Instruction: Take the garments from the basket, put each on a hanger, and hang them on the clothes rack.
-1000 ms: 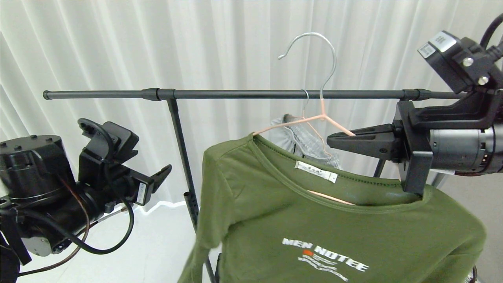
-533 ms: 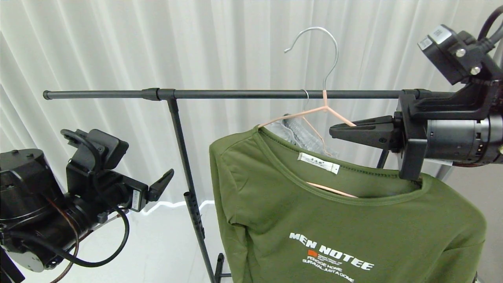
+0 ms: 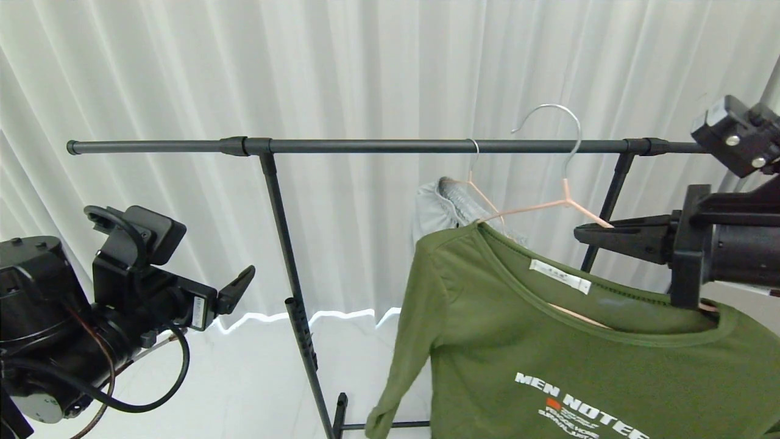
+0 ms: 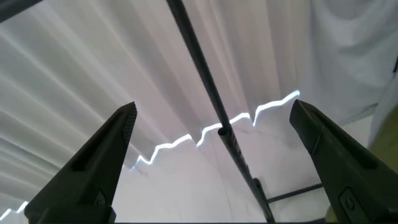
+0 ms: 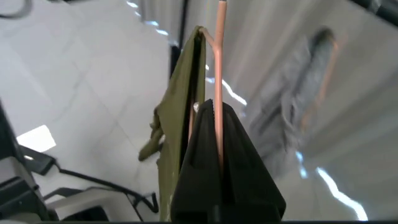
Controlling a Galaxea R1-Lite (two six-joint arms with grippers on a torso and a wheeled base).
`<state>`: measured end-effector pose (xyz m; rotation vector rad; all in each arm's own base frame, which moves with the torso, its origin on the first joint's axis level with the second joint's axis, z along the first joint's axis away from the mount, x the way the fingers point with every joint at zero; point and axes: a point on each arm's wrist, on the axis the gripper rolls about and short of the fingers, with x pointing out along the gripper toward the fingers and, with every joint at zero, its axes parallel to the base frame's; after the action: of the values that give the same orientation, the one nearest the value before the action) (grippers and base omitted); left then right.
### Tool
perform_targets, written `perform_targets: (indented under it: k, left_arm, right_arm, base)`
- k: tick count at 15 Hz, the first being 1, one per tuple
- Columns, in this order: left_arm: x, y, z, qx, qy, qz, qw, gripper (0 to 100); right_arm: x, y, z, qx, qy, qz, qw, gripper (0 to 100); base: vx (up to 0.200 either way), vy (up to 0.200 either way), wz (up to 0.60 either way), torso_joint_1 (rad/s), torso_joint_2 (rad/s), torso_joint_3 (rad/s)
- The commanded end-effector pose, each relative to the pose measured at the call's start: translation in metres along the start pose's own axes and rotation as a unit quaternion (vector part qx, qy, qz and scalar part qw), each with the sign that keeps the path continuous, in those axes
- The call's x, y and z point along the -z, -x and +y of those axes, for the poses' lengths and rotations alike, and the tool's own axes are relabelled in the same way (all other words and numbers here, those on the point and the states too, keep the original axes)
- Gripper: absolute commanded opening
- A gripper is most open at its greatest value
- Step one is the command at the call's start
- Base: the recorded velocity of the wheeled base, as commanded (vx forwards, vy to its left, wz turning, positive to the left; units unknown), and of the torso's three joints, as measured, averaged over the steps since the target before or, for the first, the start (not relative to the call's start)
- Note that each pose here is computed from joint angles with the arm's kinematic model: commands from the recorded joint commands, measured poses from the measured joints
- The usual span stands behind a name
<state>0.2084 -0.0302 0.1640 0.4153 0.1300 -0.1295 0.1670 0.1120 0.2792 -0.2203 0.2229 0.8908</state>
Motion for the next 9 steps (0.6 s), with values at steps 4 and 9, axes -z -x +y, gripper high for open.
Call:
perform_targets:
  k: [4,9]
  left_arm:
    - [0.005,-0.005,-0.002,0.004,0.018,0.014,0.9997,100]
    - [0.007,-0.006,-0.001,0.003,0.020,0.018,0.9996,100]
  right_arm:
    - [0.017,0.061,0.004,0.078,-0.027,0.031,0.9961,0]
    - [0.028,0.093,0.004,0.142,-0.068,0.043,0.9866,0]
  base:
    - [0.000,0.000,0.00,0.000,0.00,0.000]
    - [0.000,0.000,0.00,0.000,0.00,0.000]
